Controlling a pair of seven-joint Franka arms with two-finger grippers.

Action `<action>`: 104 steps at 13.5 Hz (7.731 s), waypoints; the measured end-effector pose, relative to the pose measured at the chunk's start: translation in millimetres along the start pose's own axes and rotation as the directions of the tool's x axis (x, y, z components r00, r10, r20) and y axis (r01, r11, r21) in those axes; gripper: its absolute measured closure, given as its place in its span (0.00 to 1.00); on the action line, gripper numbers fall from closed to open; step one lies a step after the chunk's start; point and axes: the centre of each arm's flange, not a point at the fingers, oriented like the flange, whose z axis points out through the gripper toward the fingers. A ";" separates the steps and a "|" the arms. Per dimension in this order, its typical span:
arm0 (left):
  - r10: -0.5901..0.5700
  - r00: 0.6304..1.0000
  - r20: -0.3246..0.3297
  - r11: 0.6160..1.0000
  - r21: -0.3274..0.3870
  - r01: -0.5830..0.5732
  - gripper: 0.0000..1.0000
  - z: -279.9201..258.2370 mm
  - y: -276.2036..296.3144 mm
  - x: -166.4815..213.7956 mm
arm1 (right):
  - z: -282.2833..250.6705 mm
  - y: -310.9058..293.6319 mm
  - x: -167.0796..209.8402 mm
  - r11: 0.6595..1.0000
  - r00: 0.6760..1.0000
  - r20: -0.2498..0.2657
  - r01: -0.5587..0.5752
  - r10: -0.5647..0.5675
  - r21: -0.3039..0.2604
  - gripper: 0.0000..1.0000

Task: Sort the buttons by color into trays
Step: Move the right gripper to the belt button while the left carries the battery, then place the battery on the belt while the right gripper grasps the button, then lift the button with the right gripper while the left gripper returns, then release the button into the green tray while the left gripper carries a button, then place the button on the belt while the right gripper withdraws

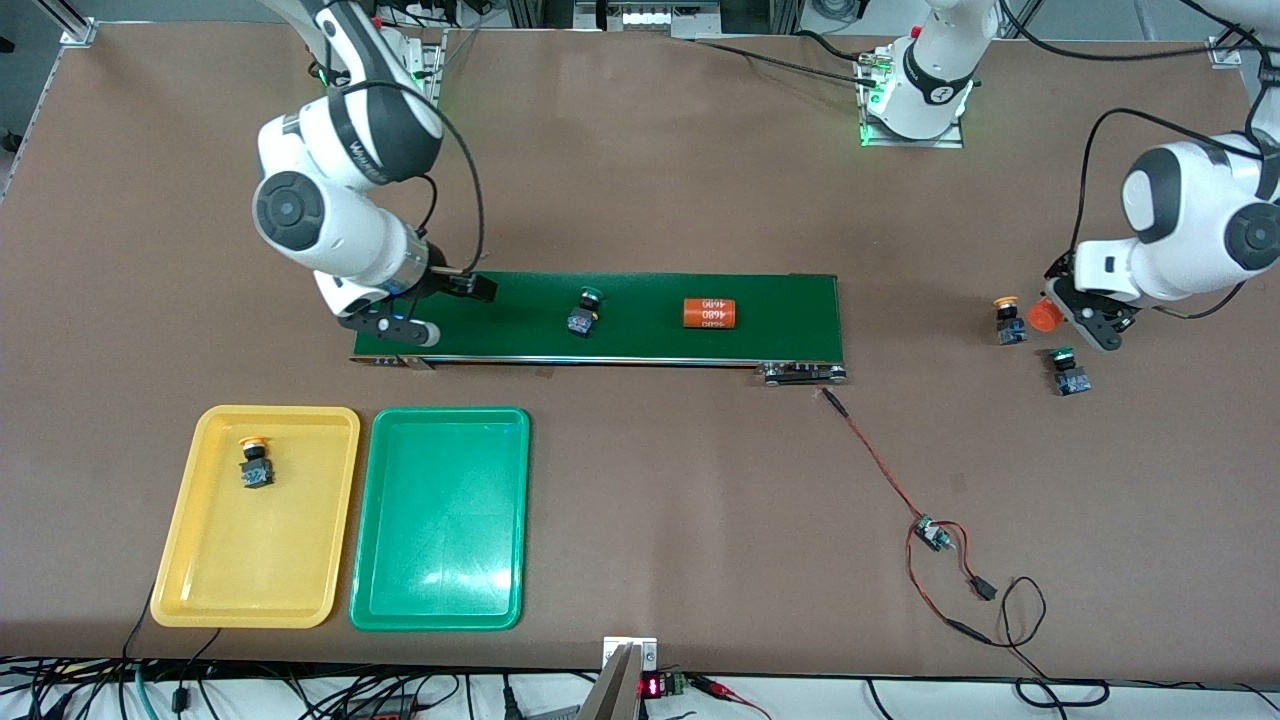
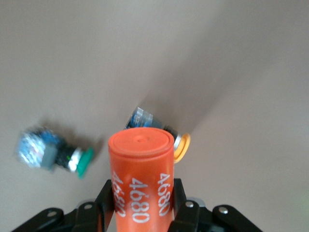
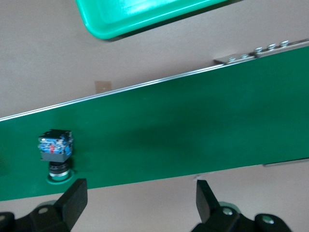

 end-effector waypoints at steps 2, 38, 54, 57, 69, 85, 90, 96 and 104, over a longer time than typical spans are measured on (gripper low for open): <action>0.164 0.986 0.025 0.986 0.022 -0.164 0.49 -26.5 37.7 61.8 | 6.7 -8.2 -7.5 0.999 0.999 -0.043 0.000 -0.002 -0.037 0.00; 0.184 0.969 -0.164 0.976 0.150 -0.160 0.00 -37.3 4.2 138.7 | 97.6 -45.3 -10.4 0.967 0.953 -0.190 0.209 -0.234 -0.143 0.00; -0.822 0.564 0.078 0.549 -0.158 0.821 0.00 64.3 -33.5 3.7 | 110.4 -25.9 12.9 0.971 0.956 -0.197 0.190 -0.217 -0.144 0.59; -0.821 0.560 0.112 0.539 -0.169 0.825 0.00 83.3 -31.8 4.0 | 102.5 -25.3 19.9 0.974 0.955 -0.209 0.182 -0.208 -0.137 0.59; -0.830 0.538 0.144 0.512 -0.185 0.839 0.47 112.9 -34.6 -3.7 | -70.3 -11.0 133.5 0.910 0.865 -0.290 0.360 -0.409 -0.207 0.59; -0.626 0.780 -0.009 0.776 -0.110 0.622 0.67 -24.4 79.8 205.7 | 69.4 -8.4 238.5 0.796 0.620 -0.541 0.581 -0.568 -0.169 0.59; -0.676 0.737 -0.001 0.734 -0.095 0.673 0.67 -28.7 125.6 254.0 | 87.1 -6.7 241.9 0.796 0.611 -0.560 0.583 -0.560 -0.160 0.31; -0.731 0.681 0.032 0.676 -0.103 0.730 0.67 -19.1 174.3 297.5 | 85.5 -5.4 243.0 0.796 0.607 -0.565 0.583 -0.559 -0.162 0.00; -0.748 0.663 0.017 0.655 -0.136 0.743 0.67 12.9 178.1 324.9 | 49.1 -0.4 232.5 0.806 0.673 -0.466 0.563 -0.574 -0.180 0.00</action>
